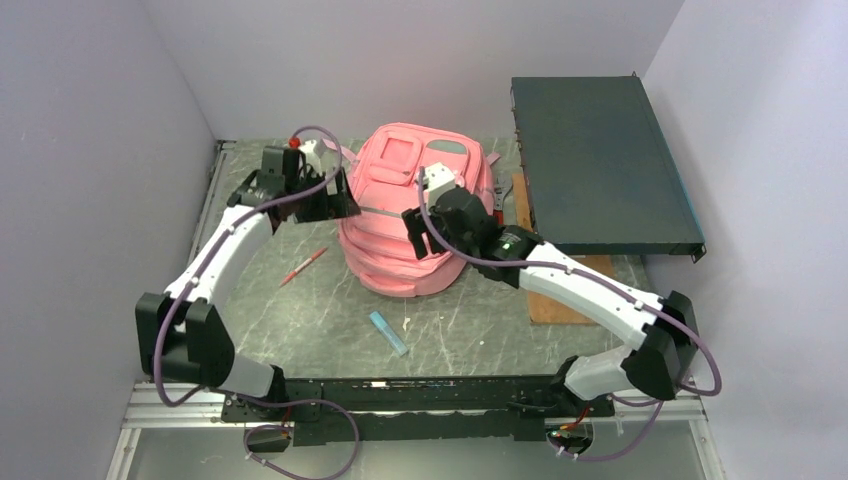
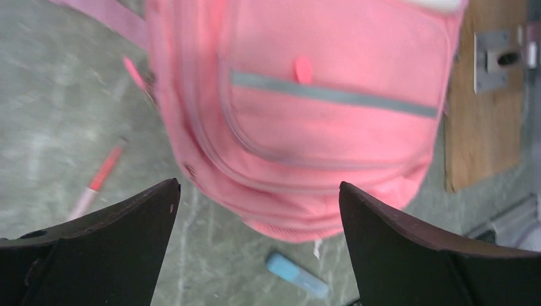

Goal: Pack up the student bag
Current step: Zip the student bag at the center of the board, then adjust the student bag at the center of the board.

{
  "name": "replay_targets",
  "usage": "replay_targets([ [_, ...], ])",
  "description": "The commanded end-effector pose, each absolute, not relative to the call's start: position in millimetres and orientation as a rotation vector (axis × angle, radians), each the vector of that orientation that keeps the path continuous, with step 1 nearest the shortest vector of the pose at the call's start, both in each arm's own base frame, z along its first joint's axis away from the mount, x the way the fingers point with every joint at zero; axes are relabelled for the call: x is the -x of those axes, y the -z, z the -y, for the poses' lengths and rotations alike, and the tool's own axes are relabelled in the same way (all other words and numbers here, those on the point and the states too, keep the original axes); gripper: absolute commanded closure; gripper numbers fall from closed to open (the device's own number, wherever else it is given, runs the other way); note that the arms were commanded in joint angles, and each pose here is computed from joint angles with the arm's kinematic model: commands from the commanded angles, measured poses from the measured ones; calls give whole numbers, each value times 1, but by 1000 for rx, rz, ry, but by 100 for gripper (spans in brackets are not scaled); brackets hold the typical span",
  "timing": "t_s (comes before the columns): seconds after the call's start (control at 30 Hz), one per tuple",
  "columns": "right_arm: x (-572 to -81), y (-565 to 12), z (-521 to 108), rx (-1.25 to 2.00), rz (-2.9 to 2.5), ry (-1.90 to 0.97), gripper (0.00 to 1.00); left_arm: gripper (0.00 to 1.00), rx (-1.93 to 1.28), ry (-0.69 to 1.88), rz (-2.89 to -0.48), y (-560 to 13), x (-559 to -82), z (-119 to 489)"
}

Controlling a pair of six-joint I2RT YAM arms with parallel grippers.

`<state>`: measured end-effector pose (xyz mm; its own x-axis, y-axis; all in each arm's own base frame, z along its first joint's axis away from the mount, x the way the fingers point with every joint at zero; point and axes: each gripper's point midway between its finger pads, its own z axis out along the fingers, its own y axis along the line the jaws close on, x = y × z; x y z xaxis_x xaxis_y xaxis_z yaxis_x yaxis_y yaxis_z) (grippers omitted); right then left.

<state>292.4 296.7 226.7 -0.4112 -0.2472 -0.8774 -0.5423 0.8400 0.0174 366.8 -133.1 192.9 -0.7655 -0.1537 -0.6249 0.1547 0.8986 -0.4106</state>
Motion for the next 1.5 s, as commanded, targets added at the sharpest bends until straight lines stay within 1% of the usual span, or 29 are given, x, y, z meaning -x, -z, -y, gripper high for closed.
replay_targets([
  [0.0,-298,-238,-266,567,-2065,-355,23,0,-63,805,-2368,-176,-327,171],
  [0.17,-321,-221,-251,599,-2122,-268,29,0,-37,725,-2438,-136,-307,184],
  [0.2,-324,-217,-249,634,-2133,-240,33,2,-29,736,-2457,-130,-306,187],
  [0.23,-327,-213,-247,679,-2139,-202,39,3,-24,745,-2466,-125,-306,189],
  [0.3,-332,-202,-246,778,-2154,-132,48,3,19,692,-2477,-113,-316,183],
  [0.33,-335,-200,-247,803,-2155,-116,51,3,47,667,-2494,-108,-323,177],
  [0.4,-337,-194,-257,844,-2138,-161,51,3,111,634,-2499,-105,-343,164],
  [0.43,-337,-191,-264,865,-2120,-212,48,3,140,634,-2519,-98,-351,159],
  [0.5,-337,-182,-276,877,-2093,-318,33,3,177,653,-2544,-95,-363,153],
  [0.53,-337,-181,-281,891,-2090,-365,28,4,192,660,-2556,-94,-368,150],
  [0.63,-340,-176,-287,926,-2089,-389,15,3,217,652,-2560,-95,-378,144],
  [0.67,-343,-175,-288,934,-2088,-399,13,2,222,632,-2559,-95,-380,140],
  [0.73,-346,-174,-287,933,-2100,-418,10,1,231,607,-2572,-91,-386,134],
  [0.87,-349,-176,-292,924,-2083,-539,7,2,256,651,-2598,-88,-393,129],
  [0.97,-356,-173,-293,920,-2075,-551,1,2,247,681,-2569,-94,-394,130],
  [1.13,-373,-168,-299,951,-2067,-571,1,2,234,725,-2563,-94,-390,134],
  [1.3,-384,-151,-299,964,-2090,-608,1,0,226,756,-2542,-96,-386,137],
  [1.4,-381,-146,-302,991,-2098,-648,1,0,224,750,-2544,-96,-385,137],
  [1.47,-377,-142,-303,993,-2115,-670,3,0,224,753,-2549,-95,-384,137],
])
